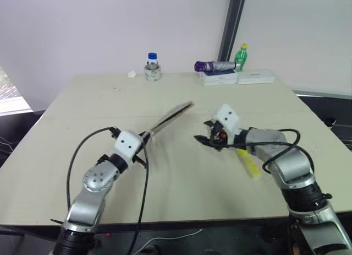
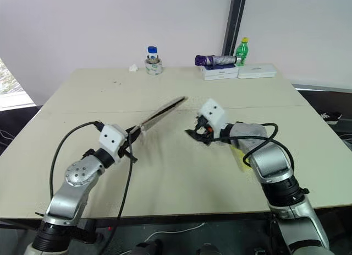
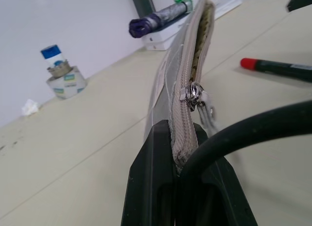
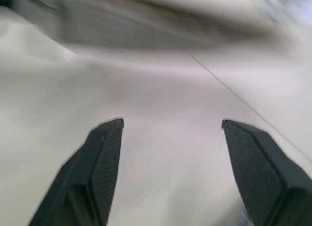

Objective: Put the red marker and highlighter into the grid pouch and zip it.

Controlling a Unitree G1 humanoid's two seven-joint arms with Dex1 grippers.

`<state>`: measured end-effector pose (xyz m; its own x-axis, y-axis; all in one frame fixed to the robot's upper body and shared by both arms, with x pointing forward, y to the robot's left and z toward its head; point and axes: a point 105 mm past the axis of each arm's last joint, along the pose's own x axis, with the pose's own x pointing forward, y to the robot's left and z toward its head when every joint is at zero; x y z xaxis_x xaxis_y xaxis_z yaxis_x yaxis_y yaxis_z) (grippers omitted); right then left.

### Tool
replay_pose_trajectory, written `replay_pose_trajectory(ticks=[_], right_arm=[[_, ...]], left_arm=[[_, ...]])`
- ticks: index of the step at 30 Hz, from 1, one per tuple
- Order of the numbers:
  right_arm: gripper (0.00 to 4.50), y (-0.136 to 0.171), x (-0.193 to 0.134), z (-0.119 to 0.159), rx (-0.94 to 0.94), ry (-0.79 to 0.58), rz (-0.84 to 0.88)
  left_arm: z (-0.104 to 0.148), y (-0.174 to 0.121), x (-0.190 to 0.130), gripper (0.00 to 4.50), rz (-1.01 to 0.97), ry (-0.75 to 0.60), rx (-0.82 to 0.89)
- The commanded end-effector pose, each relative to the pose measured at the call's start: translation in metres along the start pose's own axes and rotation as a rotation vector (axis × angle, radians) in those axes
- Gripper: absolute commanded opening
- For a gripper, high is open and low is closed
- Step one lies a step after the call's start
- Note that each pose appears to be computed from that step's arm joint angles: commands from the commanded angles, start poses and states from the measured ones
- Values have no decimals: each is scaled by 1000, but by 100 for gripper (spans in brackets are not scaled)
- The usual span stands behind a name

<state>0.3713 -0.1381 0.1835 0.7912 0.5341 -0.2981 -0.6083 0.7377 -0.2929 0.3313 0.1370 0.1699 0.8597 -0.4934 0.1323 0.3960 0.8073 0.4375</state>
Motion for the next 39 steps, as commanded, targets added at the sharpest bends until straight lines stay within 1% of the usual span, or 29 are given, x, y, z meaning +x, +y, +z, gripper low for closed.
replay_pose_trajectory(ticks=[1, 3, 7, 10, 13, 15, 17, 18, 20, 21, 23, 26, 29, 32, 34, 39], right_arm=[[344, -31, 1, -21, 140, 48, -174], [344, -36, 7, -31, 214, 55, -228], [344, -40, 19, -52, 266, 90, -301], [344, -39, 26, -59, 344, 85, -303], [344, -36, 30, -63, 339, 98, -302], [293, -35, 30, -64, 342, 97, -302], [218, -34, 30, -62, 338, 90, -298], [172, -34, 30, -60, 328, 83, -295], [65, -34, 27, -55, 304, 66, -294], [40, -35, 25, -53, 293, 60, -294], [42, -37, 17, -45, 222, 48, -280], [42, -33, -1, -25, 44, 5, -198], [42, -26, -20, -7, -24, -55, -103], [42, -11, -33, 6, -98, -92, 3], [42, -3, -36, 11, -124, -99, 42], [42, 2, -30, 12, -148, -83, 54]], left_arm=[[8, 11, -1, 0, 24, -36, 42], [3, 8, 0, 0, 10, -22, 61], [-4, -1, 3, 0, 6, -10, 45], [-8, -7, 6, 0, 13, -4, 23], [-9, -11, 8, 0, 23, -2, 3], [-10, -13, 8, 0, 24, -2, -2], [-10, -15, 8, 0, 25, -1, -11], [-10, -15, 8, 0, 27, 0, -15], [-11, -15, 8, 0, 28, 1, -22], [-11, -15, 8, 0, 29, 1, -24], [-11, -16, 8, 0, 28, 1, -32], [-11, -16, 8, 0, 26, -2, -46], [-11, -16, 8, 0, 17, -6, -49], [-10, -17, 8, 0, 7, -12, -54], [-8, -19, 8, 0, -4, -18, -58], [-5, -23, 10, 0, -22, -32, -63]])
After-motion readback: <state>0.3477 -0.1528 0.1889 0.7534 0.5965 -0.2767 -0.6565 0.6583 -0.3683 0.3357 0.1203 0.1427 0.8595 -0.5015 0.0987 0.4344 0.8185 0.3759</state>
